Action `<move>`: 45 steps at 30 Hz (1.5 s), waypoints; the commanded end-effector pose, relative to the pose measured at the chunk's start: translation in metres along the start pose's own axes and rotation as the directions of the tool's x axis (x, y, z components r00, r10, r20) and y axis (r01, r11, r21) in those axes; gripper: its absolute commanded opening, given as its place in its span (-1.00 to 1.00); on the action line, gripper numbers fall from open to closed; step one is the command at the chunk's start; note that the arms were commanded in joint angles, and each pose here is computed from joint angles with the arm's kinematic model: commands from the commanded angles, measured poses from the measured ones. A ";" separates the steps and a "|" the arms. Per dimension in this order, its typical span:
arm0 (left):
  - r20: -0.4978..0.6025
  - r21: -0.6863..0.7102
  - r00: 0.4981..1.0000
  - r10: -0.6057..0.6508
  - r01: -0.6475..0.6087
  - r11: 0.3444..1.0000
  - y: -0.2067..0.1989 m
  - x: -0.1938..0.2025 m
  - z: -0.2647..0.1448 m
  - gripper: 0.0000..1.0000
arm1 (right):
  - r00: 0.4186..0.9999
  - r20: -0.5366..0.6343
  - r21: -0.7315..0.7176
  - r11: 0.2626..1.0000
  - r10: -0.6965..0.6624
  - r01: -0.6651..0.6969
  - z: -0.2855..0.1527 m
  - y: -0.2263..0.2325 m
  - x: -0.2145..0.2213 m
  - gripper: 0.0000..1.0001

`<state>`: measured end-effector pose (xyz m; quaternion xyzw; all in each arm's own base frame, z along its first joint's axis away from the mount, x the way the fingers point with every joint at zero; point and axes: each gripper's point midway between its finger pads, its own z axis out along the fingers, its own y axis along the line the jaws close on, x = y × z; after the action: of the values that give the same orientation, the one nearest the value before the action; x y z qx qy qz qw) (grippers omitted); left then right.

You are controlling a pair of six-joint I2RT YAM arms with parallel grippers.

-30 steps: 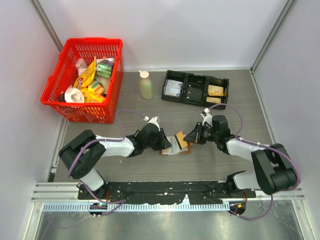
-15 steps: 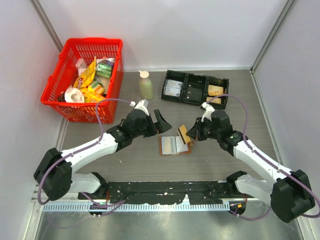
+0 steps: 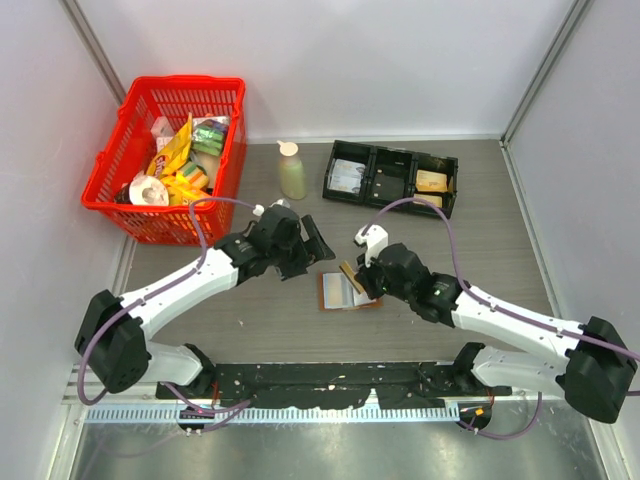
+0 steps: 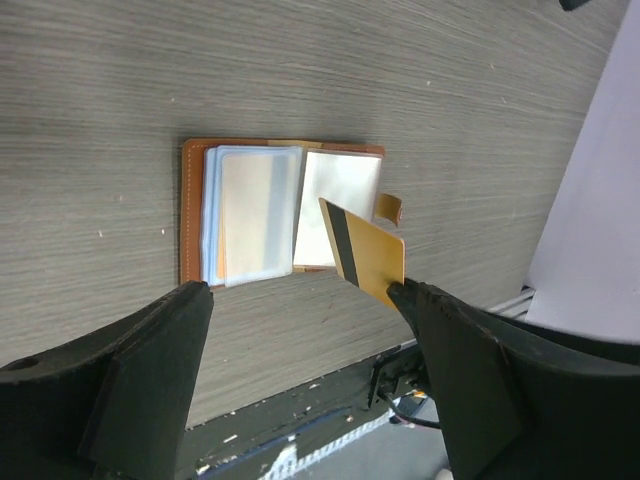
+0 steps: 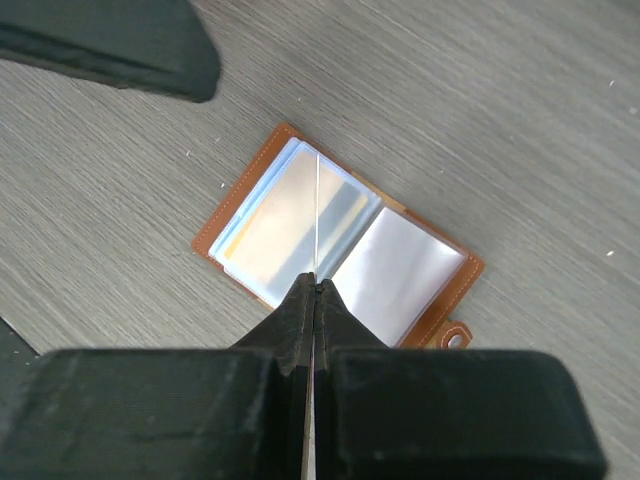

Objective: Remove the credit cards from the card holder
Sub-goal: Place the credit card in the storage box.

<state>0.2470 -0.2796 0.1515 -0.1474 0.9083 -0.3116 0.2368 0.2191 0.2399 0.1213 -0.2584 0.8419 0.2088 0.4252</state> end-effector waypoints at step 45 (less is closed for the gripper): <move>0.051 0.150 0.947 -0.316 0.306 0.940 -0.028 -0.023 0.009 -1.00 | 0.958 0.211 0.074 0.980 -0.196 0.185 -0.013 0.067 -0.067 -0.20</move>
<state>0.2526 -0.3028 0.1362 -0.2913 0.8842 -0.3404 0.1322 0.2036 0.2881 0.1455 -0.3875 0.7644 0.0832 0.5086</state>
